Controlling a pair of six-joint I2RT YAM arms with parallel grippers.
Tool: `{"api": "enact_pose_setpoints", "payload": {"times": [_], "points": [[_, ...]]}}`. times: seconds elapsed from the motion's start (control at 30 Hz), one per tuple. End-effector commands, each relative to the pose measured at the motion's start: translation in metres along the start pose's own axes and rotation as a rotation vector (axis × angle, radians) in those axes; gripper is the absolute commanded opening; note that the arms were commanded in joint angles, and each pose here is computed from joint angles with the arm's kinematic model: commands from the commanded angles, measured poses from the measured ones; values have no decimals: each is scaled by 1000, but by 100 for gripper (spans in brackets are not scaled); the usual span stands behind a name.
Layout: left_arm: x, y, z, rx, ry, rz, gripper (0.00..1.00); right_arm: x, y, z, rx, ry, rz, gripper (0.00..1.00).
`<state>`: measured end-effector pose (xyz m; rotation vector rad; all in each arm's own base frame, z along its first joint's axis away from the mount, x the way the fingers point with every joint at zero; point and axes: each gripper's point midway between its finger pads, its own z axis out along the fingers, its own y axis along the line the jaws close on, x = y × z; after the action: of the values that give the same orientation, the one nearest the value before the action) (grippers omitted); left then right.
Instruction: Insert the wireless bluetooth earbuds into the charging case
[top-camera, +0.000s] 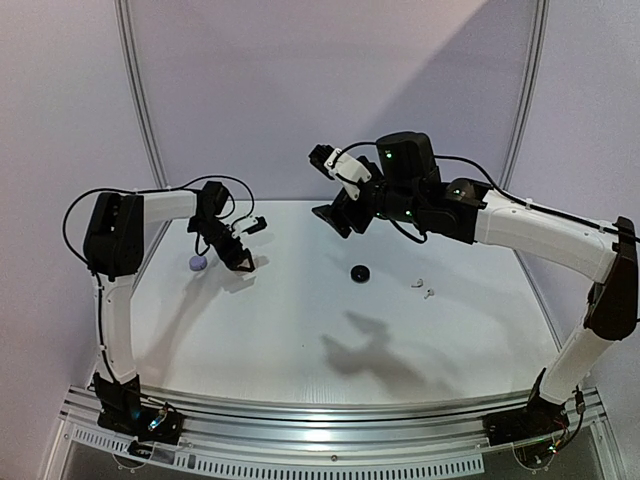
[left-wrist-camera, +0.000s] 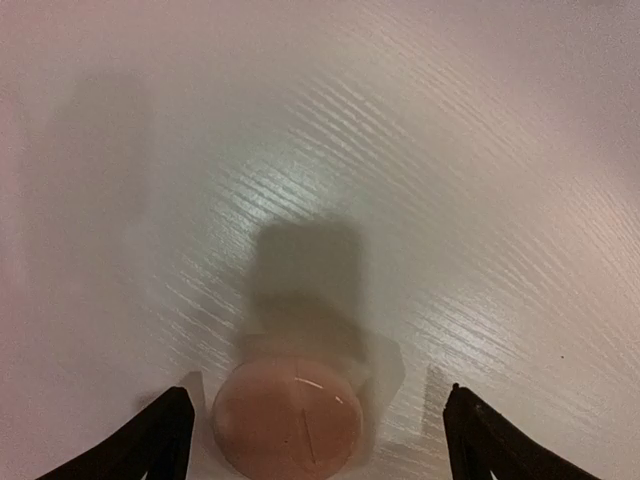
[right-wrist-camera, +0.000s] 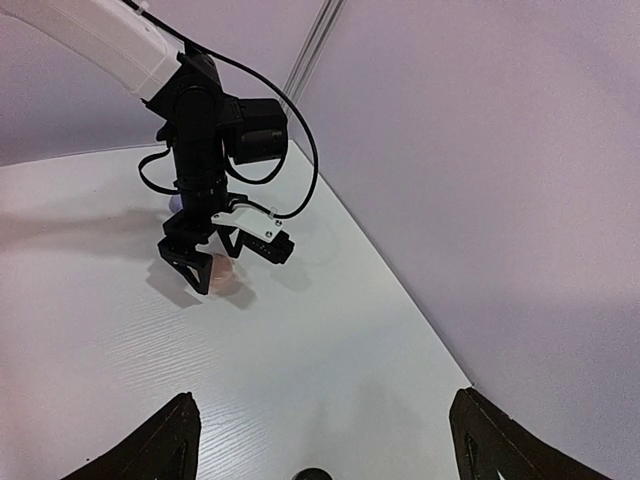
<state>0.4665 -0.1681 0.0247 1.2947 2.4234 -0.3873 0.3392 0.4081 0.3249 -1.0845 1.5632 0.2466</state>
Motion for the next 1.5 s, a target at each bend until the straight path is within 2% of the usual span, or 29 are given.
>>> {"api": "enact_pose_setpoints", "payload": {"times": [0.0, 0.23, 0.53, 0.73, 0.87, 1.03, 1.13, 1.27, 1.47], "points": [[21, -2, 18, 14, 81, -20, 86, -1, -5, -3, 11, 3, 7, 88], [23, 5, 26, -9, 87, 0, 76, 0, -4, -3, 12, 9, 7, 88], [20, -3, 16, 7, 70, 34, 43, -2, -7, -4, 22, 5, 9, 89], [-10, -19, -19, 19, -24, 124, 39, -8, -22, 1, 50, 11, 72, 90], [-36, -49, -52, 31, -95, 316, 39, 6, -46, 12, 14, 65, 249, 90], [-63, -84, -102, -76, -208, 678, 38, 3, -51, 21, -153, 38, 542, 86], [-88, -93, -136, -221, -304, 839, 37, -3, -41, 28, -218, 55, 592, 79], [-124, -116, -170, -364, -456, 976, 34, -11, -18, 45, -332, 44, 665, 74], [-130, -158, -185, -405, -555, 1121, 33, -30, 33, 62, -513, -7, 721, 73]]}}
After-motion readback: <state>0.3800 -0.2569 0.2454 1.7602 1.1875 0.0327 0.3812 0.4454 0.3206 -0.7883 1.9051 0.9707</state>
